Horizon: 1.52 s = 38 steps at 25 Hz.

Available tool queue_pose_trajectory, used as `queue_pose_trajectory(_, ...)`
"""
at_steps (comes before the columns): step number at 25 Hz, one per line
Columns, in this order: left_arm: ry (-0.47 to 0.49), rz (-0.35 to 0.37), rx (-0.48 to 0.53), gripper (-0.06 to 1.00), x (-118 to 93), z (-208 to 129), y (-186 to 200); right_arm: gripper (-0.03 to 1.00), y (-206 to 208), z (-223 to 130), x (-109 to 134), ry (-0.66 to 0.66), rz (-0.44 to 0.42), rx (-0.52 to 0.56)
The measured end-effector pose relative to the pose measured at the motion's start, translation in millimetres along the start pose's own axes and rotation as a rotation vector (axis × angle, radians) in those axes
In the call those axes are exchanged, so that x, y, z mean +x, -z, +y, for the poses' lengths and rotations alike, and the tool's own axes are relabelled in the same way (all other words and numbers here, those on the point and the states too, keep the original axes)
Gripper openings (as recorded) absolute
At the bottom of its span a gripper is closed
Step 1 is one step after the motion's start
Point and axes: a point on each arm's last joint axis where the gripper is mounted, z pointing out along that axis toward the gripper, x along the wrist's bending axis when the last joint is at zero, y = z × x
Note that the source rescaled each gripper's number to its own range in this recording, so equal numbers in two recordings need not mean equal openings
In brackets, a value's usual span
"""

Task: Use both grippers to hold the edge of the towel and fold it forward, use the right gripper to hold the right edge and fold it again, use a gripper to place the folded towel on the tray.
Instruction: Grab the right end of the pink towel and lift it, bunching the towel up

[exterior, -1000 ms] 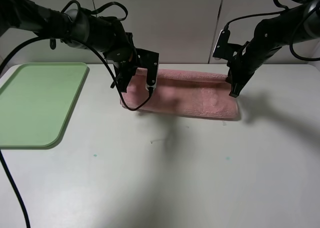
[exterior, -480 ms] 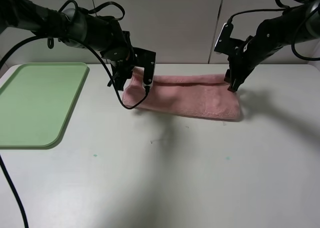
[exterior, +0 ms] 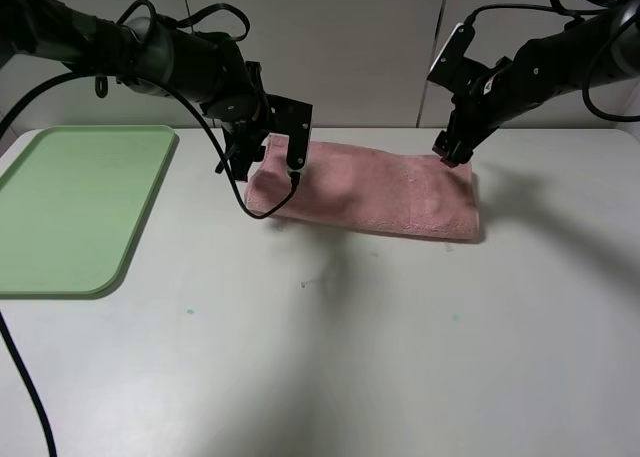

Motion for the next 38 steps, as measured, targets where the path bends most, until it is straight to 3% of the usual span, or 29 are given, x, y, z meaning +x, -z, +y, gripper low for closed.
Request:
queue_pose_trajectory(5, 0.001, 0.000, -0.001, 0.78, 0.0, 0.1, 0.0, 1.00, 0.0, 0.0, 0.0, -0.059, 0.000, 0.000)
queue_pose_trajectory(14, 0.076, 0.013, -0.030, 0.97, 1.3, 2.6, 0.0, 1.00, 0.0, -0.1, 0.2, -0.118, 0.002, 0.001)
queue_pose_trajectory(38, 0.098, 0.032, -0.074, 1.00, 3.3, 6.6, 0.3, 1.00, 0.0, 0.7, 0.0, -0.147, 0.001, -0.007)
